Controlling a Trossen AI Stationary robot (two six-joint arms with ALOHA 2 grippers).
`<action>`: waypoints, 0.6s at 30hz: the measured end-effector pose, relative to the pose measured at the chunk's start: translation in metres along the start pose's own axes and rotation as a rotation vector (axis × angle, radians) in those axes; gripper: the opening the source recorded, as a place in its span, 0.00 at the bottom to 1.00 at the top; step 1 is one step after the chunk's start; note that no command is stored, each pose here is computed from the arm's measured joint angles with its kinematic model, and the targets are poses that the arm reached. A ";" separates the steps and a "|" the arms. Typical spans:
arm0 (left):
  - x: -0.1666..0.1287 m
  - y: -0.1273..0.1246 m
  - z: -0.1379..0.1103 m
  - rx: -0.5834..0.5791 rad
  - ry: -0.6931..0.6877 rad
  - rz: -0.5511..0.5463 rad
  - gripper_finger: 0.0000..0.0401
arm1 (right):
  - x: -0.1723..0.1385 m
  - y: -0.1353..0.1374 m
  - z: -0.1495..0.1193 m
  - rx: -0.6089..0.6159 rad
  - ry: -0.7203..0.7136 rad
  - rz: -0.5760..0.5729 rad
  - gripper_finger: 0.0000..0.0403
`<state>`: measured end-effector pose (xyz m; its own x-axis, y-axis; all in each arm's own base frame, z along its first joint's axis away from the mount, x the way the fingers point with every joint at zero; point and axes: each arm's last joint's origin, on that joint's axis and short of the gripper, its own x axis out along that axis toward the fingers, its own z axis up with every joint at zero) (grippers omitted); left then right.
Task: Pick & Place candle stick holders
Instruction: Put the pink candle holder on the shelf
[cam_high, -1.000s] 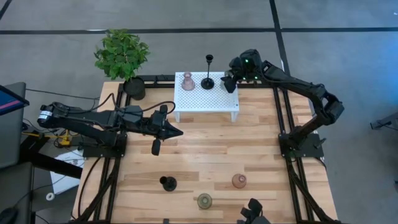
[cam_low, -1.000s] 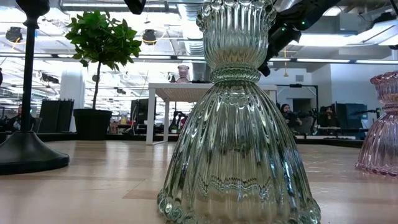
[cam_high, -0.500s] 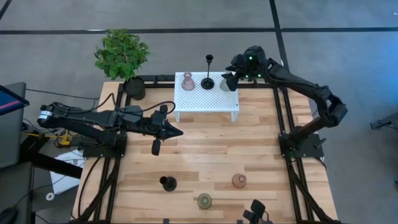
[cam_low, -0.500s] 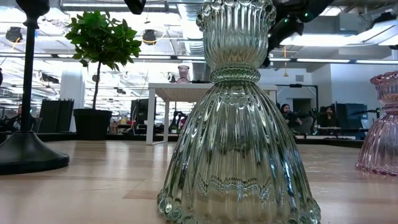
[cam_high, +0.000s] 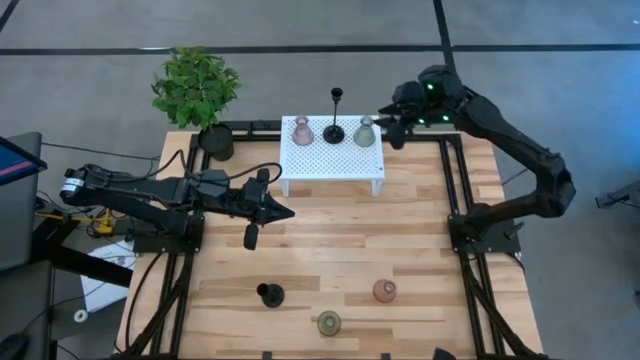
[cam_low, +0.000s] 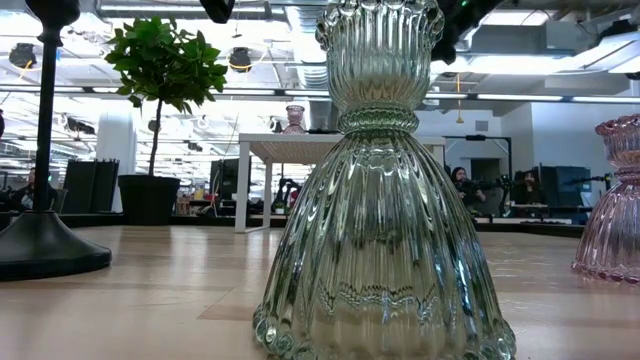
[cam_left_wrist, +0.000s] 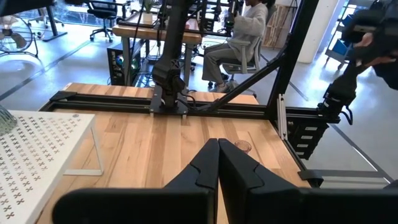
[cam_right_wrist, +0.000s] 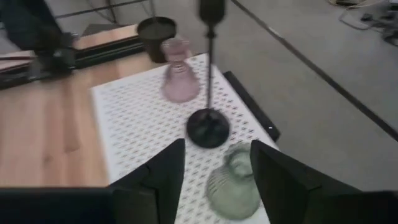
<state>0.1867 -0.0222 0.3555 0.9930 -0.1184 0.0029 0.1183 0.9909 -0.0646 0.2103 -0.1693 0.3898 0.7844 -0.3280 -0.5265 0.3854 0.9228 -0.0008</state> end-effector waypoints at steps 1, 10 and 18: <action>0.000 0.000 0.000 0.000 0.000 0.000 0.02 | -0.005 0.003 -0.001 0.000 0.007 0.011 0.39; 0.000 0.000 0.000 0.000 0.000 0.000 0.02 | -0.040 0.029 -0.019 0.005 0.159 0.087 0.10; 0.000 0.000 0.000 0.000 0.000 0.000 0.02 | -0.056 0.058 -0.027 -0.043 0.222 0.174 0.01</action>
<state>0.1867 -0.0222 0.3555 0.9929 -0.1185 0.0027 0.1184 0.9909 -0.0646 0.1759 -0.0920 0.3964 0.7094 -0.1164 -0.6952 0.2297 0.9706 0.0719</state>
